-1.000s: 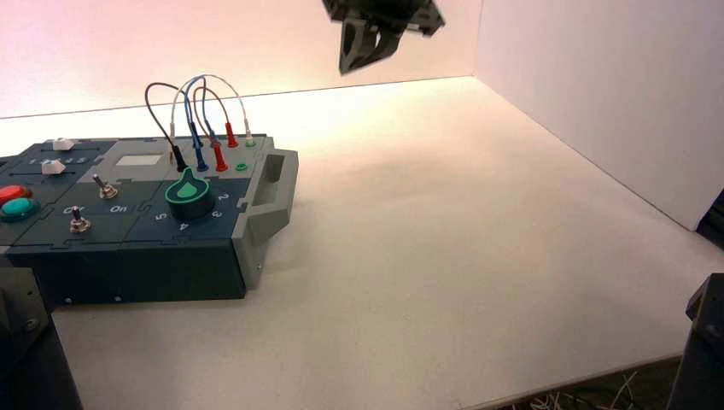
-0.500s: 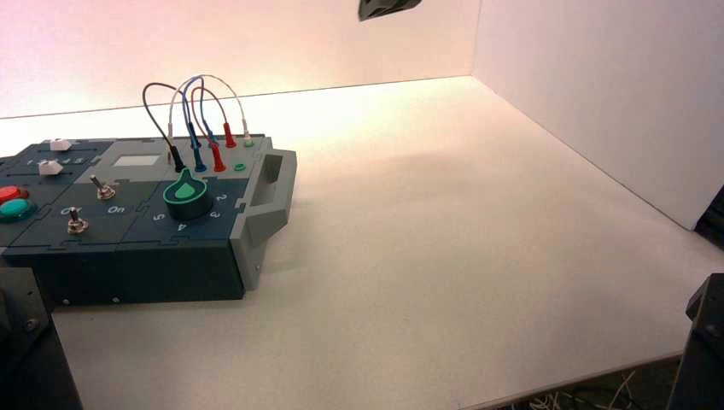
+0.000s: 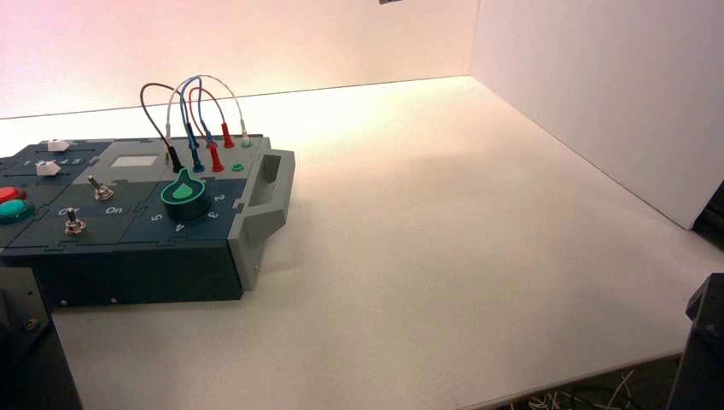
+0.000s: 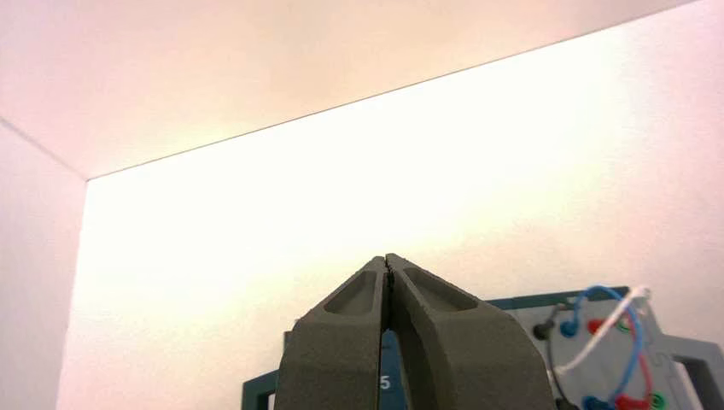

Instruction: Move the box to the left.

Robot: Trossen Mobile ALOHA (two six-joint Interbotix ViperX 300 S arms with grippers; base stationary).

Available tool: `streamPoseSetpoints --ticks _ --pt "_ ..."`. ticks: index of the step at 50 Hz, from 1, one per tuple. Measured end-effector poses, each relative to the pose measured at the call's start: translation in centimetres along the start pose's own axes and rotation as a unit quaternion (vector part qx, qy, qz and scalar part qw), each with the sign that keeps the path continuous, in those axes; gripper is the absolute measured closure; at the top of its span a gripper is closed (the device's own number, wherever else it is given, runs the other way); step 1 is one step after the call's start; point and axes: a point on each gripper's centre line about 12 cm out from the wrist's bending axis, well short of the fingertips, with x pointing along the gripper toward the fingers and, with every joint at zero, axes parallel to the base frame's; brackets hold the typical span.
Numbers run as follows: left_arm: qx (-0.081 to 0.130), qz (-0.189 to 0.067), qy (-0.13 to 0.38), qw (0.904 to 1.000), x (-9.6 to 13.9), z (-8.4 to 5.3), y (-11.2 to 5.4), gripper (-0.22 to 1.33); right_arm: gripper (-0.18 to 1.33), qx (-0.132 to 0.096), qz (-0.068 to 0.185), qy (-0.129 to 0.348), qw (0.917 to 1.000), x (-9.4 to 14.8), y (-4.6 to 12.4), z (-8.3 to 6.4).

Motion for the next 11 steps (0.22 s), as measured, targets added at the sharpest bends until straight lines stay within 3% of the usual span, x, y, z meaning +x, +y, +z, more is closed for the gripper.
streamPoseSetpoints --ticks 11 --pt "0.005 -0.009 0.003 0.9999 0.1 0.0 -0.4 1.28 1.29 0.009 0.003 -0.017 0.9998 -1.4 0.2 0.6"
